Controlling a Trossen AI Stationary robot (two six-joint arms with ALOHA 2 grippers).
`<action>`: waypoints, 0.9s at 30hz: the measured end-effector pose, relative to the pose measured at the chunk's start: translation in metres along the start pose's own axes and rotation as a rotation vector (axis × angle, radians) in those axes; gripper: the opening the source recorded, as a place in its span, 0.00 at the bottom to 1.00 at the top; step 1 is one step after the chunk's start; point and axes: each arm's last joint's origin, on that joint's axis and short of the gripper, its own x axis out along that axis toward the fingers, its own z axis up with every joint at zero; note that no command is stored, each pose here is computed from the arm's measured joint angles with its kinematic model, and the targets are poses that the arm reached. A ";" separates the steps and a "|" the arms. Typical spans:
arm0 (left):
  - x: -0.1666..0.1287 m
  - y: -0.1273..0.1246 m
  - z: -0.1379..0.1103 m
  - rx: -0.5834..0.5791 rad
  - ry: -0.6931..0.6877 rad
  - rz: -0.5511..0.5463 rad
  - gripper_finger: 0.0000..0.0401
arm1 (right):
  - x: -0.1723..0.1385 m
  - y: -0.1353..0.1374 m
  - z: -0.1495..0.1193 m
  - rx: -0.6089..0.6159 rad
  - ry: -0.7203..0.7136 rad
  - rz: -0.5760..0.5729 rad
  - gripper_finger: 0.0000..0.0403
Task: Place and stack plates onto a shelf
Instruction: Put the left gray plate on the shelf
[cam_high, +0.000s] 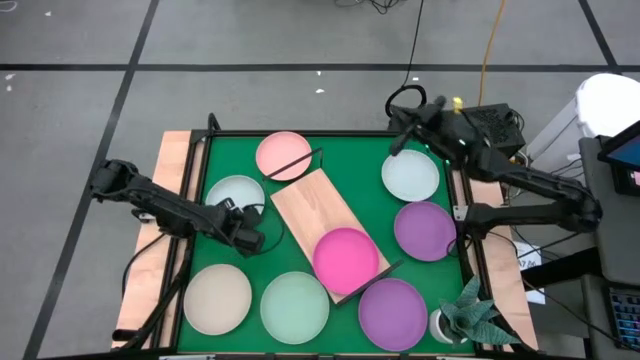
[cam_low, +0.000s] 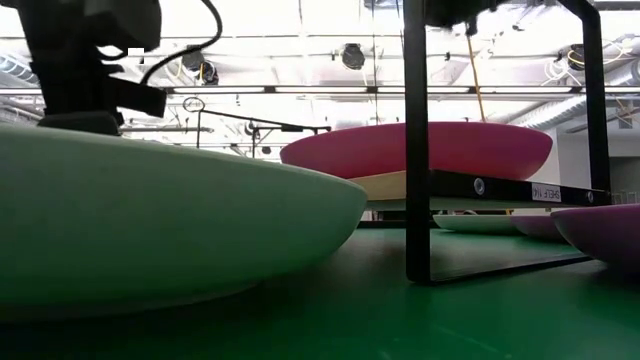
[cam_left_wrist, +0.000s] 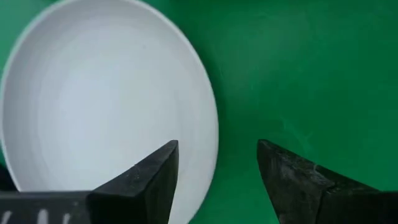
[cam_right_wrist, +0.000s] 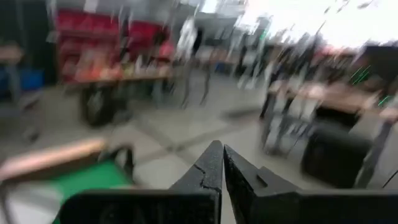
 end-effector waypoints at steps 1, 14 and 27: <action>0.001 0.001 0.002 -0.022 0.005 0.001 0.56 | 0.005 -0.002 -0.006 0.009 0.052 0.029 0.00; 0.011 0.007 0.013 -0.066 -0.025 0.070 0.56 | -0.001 0.018 -0.044 0.147 0.445 0.236 0.00; 0.032 -0.004 0.015 0.008 0.053 0.081 0.56 | -0.026 0.057 -0.046 0.091 0.469 0.459 0.00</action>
